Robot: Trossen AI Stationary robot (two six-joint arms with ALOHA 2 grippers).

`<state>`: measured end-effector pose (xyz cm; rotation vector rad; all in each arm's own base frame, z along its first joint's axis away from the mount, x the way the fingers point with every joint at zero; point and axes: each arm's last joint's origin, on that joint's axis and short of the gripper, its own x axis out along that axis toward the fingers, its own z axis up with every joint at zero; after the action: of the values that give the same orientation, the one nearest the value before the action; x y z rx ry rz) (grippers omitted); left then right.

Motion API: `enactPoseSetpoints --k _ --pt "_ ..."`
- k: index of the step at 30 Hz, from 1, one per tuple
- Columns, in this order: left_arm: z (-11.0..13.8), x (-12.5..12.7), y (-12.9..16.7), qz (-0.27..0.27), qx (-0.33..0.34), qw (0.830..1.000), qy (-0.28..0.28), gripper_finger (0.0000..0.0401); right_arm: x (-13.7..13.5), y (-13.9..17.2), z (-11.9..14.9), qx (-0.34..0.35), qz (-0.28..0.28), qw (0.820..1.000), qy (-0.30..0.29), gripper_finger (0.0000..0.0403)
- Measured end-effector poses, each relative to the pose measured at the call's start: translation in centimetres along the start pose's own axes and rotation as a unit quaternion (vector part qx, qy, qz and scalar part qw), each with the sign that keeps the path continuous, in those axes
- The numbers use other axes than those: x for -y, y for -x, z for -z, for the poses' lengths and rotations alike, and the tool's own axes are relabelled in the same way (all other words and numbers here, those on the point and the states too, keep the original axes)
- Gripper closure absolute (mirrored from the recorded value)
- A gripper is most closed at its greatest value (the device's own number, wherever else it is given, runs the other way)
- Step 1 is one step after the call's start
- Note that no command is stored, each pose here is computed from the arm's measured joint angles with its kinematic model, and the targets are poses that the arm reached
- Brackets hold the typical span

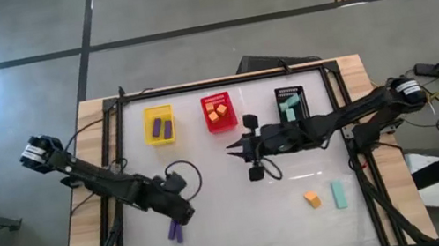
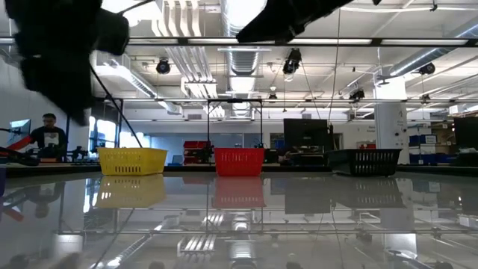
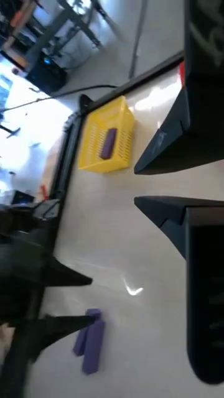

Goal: Sort & place blocks by color
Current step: Put the purple block into the yellow bin

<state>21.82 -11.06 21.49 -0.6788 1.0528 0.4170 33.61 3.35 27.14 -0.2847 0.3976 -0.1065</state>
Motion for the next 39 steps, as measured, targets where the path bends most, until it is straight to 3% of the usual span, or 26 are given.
enactPoseSetpoints --k 5,8,17,23,39 --pt "2.2 0.3 0.1 -0.105 -0.157 0.98 0.06 0.0178 0.7 2.0 -0.7 0.023 0.006 1.0 0.009 0.0355" --pt "3.4 1.1 0.2 -0.122 -0.197 0.97 0.071 0.0184 0.9 2.9 -0.3 0.027 0.004 1.0 0.006 0.0354" --pt "4.4 1.6 -0.9 -0.129 -0.198 0.965 0.116 0.0187 1.1 4.4 0.5 0.033 0.003 0.999 -0.008 0.0355" --pt "4.3 2.4 -1.4 -0.086 -0.195 0.969 0.127 0.0187 1.1 4.4 0.6 0.031 0.002 1.0 -0.004 0.0355" --pt "4.8 1.5 -2.2 -0.106 -0.162 0.972 0.131 0.0187 1.1 4.4 0.6 0.03 0.002 1.0 -0.005 0.0355"
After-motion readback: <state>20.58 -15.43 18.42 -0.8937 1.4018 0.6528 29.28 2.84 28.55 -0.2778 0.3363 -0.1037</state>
